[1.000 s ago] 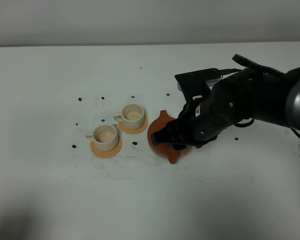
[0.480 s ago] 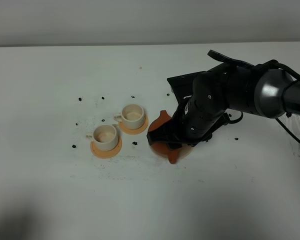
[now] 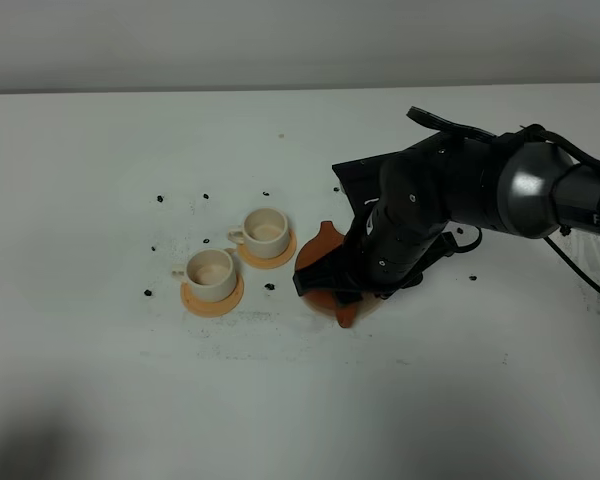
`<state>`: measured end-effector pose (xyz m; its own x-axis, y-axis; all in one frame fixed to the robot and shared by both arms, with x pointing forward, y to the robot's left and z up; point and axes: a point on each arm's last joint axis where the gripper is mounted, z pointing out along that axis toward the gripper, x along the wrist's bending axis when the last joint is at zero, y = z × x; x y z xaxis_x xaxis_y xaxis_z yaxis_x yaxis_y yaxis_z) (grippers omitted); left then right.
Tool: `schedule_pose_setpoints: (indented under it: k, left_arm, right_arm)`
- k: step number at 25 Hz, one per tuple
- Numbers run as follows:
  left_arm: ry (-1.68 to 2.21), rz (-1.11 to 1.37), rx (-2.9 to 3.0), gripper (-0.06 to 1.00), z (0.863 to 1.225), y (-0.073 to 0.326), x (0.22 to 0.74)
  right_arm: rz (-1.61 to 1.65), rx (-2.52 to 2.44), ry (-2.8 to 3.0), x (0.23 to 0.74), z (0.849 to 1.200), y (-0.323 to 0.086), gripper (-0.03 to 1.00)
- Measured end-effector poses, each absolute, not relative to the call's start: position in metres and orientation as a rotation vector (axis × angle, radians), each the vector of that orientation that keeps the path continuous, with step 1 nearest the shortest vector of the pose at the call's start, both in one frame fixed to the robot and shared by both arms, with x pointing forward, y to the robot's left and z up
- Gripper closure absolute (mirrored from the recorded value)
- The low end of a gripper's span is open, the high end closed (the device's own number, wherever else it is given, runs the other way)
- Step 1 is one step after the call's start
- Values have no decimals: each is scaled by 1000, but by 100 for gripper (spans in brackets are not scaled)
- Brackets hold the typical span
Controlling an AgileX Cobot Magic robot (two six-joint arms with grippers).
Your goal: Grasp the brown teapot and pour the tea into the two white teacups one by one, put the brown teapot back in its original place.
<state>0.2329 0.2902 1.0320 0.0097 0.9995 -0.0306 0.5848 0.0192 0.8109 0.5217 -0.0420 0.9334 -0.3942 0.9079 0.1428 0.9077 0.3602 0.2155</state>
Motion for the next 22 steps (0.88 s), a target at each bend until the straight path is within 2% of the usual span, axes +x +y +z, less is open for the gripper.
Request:
schedule_pose_setpoints:
  k: [4,8,11,13,22]
  left_arm:
    - [1648,812,1638,43,1032,290,233]
    - [1648,812,1638,43,1032,290,233]
    - [1648,812,1638,43,1032,290,233]
    - [1648,812,1638,43,1032,290,233]
    - [1648,812,1638,43,1032,290,233]
  right_arm:
    - [393,1736,2594,522,930,-42,52]
    - [394,1742,2597,521,929,-41,58]
    - [386,1721,2612,521,929,-42,70]
    - [375,1675,2642,520,929,-42,83]
    - [368,1570,2686,521,929,-43,85]
